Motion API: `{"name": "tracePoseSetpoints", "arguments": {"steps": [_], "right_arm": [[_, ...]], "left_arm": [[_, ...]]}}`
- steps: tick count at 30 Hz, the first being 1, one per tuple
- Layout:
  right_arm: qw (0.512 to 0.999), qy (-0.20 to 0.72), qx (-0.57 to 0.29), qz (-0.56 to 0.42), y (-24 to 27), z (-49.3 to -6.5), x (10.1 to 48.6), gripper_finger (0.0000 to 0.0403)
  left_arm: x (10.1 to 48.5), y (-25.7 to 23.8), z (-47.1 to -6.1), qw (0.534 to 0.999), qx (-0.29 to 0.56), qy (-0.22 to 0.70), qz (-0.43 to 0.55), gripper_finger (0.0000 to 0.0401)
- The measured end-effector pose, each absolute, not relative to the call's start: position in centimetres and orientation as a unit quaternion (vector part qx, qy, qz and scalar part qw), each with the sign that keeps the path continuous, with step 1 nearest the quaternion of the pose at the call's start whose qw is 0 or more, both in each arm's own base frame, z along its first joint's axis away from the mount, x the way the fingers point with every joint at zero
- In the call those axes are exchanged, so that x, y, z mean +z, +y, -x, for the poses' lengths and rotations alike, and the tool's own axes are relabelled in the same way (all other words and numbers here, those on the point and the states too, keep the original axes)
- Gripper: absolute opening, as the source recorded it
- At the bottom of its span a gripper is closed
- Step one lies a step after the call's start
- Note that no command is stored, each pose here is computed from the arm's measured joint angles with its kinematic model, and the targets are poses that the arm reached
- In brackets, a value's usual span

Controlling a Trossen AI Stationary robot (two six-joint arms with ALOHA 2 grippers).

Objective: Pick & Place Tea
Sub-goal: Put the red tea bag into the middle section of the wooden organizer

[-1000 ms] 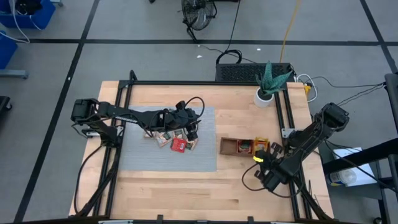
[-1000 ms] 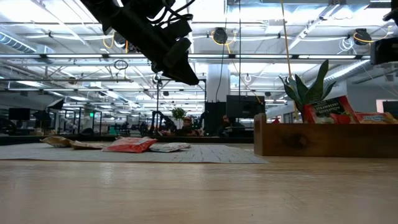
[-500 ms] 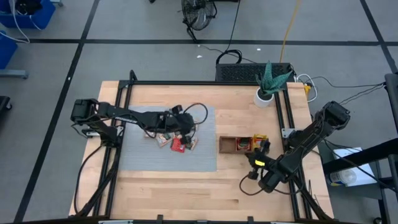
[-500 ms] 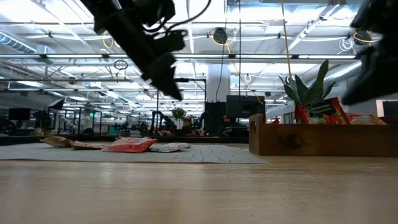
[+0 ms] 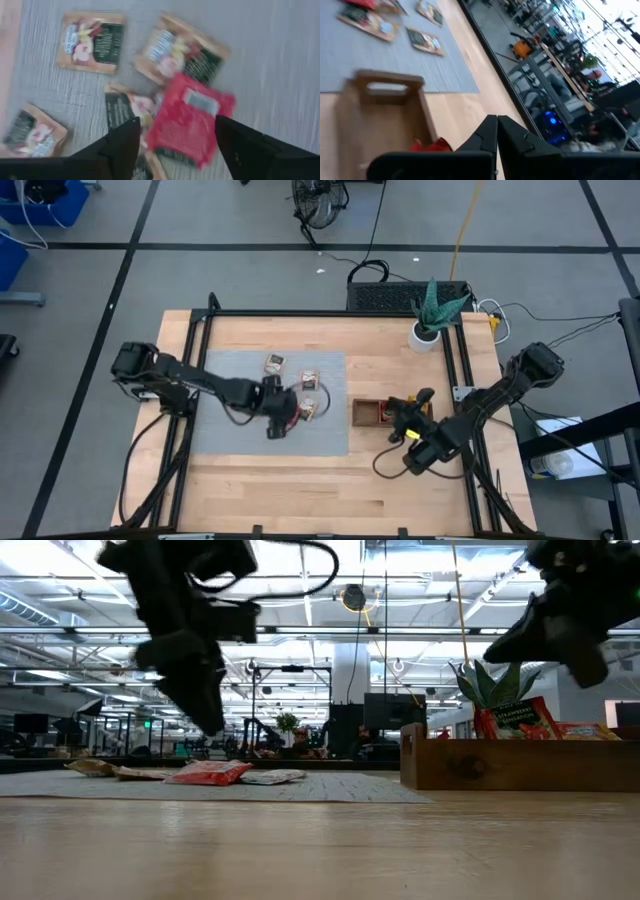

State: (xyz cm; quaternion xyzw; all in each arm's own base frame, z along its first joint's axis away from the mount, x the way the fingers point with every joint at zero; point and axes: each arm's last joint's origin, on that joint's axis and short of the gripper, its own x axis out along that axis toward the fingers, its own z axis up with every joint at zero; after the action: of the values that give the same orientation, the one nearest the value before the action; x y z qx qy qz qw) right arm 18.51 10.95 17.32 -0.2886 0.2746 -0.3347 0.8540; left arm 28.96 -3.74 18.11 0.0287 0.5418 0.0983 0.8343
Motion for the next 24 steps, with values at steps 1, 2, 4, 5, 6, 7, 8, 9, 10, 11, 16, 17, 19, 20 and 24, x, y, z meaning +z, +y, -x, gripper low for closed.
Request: {"name": "tracePoseSetpoints", "arguments": {"steps": [1, 2, 4, 5, 6, 7, 8, 9, 10, 11, 16, 17, 19, 20, 24], "right_arm": [[0.851, 0.278, -0.340, 0.289, 10.6, -18.6, 17.2, 0.0000], [0.847, 0.282, -0.344, 0.290, 10.3, -18.5, 16.9, 0.0000], [0.843, 0.286, -0.353, 0.287, 9.7, -18.5, 16.3, 0.0000], [0.843, 0.286, -0.357, 0.284, 9.5, -18.4, 16.0, 0.0000], [0.843, 0.285, -0.361, 0.280, 9.2, -18.4, 15.6, 0.0000], [0.842, 0.287, -0.363, 0.278, 9.0, -18.3, 15.3, 0.0000], [0.840, 0.289, -0.364, 0.278, 8.8, -18.2, 15.0, 0.0000], [0.840, 0.291, -0.364, 0.278, 8.6, -18.2, 14.8, 0.0000], [0.840, 0.291, -0.365, 0.279, 8.5, -18.1, 14.6, 0.0000], [0.839, 0.291, -0.365, 0.279, 8.5, -18.2, 14.6, 0.0000], [0.843, 0.293, -0.354, 0.281, 8.7, -18.5, 14.6, 0.0000], [0.844, 0.296, -0.348, 0.281, 8.8, -18.6, 14.6, 0.0000], [0.846, 0.297, -0.340, 0.284, 9.0, -18.8, 14.7, 0.0000], [0.847, 0.299, -0.333, 0.284, 9.1, -19.0, 14.7, 0.0000], [0.850, 0.297, -0.324, 0.289, 9.3, -19.3, 14.8, 0.0000]], "left_arm": [[18.1, -4.4, -28.8, 0.831, 0.092, 0.545, -0.054, 0.0263], [18.1, -4.9, -28.6, 0.829, 0.089, 0.547, -0.075, 0.0266], [18.1, -5.5, -28.3, 0.826, 0.091, 0.548, -0.093, 0.0270], [18.1, -5.5, -28.3, 0.827, 0.093, 0.547, -0.090, 0.0270], [18.0, -5.5, -28.3, 0.827, 0.095, 0.548, -0.081, 0.0271], [18.0, -5.4, -28.3, 0.827, 0.098, 0.549, -0.070, 0.0271], [18.0, -5.2, -28.3, 0.825, 0.104, 0.553, -0.063, 0.0271], [18.0, -5.0, -28.2, 0.823, 0.110, 0.555, -0.056, 0.0271], [17.8, -4.8, -28.2, 0.821, 0.115, 0.556, -0.049, 0.0271], [17.6, -4.5, -28.1, 0.819, 0.117, 0.560, -0.041, 0.0271], [16.0, -2.7, -27.2, 0.798, 0.108, 0.593, 0.018, 0.0271], [15.6, -2.3, -26.9, 0.793, 0.114, 0.598, 0.027, 0.0271], [14.8, -1.2, -26.4, 0.785, 0.129, 0.605, 0.041, 0.0271], [14.5, -0.9, -26.3, 0.786, 0.127, 0.603, 0.052, 0.0271], [13.8, -0.2, -26.6, 0.810, 0.063, 0.578, 0.078, 0.0271]]}}
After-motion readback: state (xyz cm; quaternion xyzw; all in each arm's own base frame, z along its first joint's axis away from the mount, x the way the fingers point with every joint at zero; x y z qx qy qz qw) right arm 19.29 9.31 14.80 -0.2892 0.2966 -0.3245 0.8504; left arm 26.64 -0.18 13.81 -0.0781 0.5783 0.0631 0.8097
